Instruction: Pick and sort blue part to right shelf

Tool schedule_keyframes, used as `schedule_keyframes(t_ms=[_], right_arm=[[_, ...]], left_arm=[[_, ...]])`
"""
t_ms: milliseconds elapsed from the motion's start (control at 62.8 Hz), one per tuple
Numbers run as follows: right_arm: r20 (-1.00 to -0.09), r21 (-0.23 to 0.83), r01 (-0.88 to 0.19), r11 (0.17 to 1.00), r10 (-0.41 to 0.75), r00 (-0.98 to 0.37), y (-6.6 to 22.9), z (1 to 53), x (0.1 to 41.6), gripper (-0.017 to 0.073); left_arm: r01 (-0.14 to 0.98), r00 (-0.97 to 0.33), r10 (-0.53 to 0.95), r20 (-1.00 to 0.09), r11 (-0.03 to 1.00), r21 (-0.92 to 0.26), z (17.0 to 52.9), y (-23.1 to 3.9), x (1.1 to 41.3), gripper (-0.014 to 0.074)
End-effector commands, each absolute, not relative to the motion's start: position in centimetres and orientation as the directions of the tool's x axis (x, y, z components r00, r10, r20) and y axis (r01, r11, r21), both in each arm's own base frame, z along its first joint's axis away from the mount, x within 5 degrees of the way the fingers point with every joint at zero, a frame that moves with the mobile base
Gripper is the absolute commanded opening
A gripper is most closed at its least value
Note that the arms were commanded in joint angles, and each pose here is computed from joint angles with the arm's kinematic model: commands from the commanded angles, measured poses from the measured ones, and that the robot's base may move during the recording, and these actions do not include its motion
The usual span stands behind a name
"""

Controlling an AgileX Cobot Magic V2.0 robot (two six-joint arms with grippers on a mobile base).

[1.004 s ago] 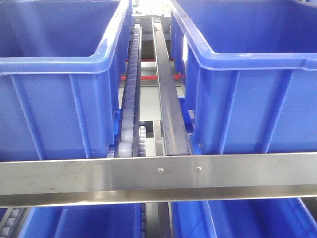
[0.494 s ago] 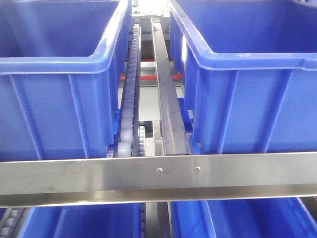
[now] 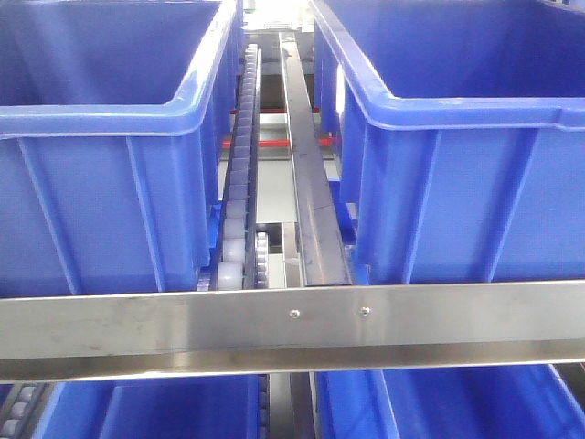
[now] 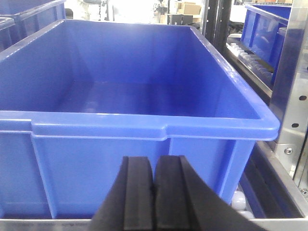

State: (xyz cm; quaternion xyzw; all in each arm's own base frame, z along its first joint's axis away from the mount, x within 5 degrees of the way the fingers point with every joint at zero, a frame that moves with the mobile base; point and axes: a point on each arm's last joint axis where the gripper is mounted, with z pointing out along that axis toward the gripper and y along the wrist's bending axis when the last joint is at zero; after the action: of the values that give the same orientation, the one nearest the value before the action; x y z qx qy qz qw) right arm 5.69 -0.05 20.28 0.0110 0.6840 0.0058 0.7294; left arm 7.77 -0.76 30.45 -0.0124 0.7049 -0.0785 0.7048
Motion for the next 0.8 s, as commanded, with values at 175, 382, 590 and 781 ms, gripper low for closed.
schedule_keyframes(t_ms=[175, 382, 590, 781], right_arm=[[-0.983, 0.018, 0.016, 1.0, 0.015, 0.186, -0.1, 21.9, 5.3, 0.0053], [-0.983, 0.018, 0.016, 1.0, 0.015, 0.186, -0.1, 21.9, 5.3, 0.0053], [-0.983, 0.018, 0.016, 1.0, 0.015, 0.186, -0.1, 21.9, 5.3, 0.0053], [-0.983, 0.018, 0.016, 1.0, 0.015, 0.186, -0.1, 21.9, 5.3, 0.0053]], left_arm=[[0.081, 0.086, -0.073, -0.994, 0.995, -0.066, 29.5, -0.5, 7.0, 0.0124], [0.074, 0.092, -0.029, -0.995, 0.997, -0.022, 25.0, -0.4, 5.6, 0.0124], [0.073, 0.117, -0.055, -0.992, 0.996, -0.047, 22.9, -0.4, 5.9, 0.0124], [0.071, 0.114, -0.057, -0.992, 0.996, -0.049, 21.1, -0.4, 6.0, 0.0124]])
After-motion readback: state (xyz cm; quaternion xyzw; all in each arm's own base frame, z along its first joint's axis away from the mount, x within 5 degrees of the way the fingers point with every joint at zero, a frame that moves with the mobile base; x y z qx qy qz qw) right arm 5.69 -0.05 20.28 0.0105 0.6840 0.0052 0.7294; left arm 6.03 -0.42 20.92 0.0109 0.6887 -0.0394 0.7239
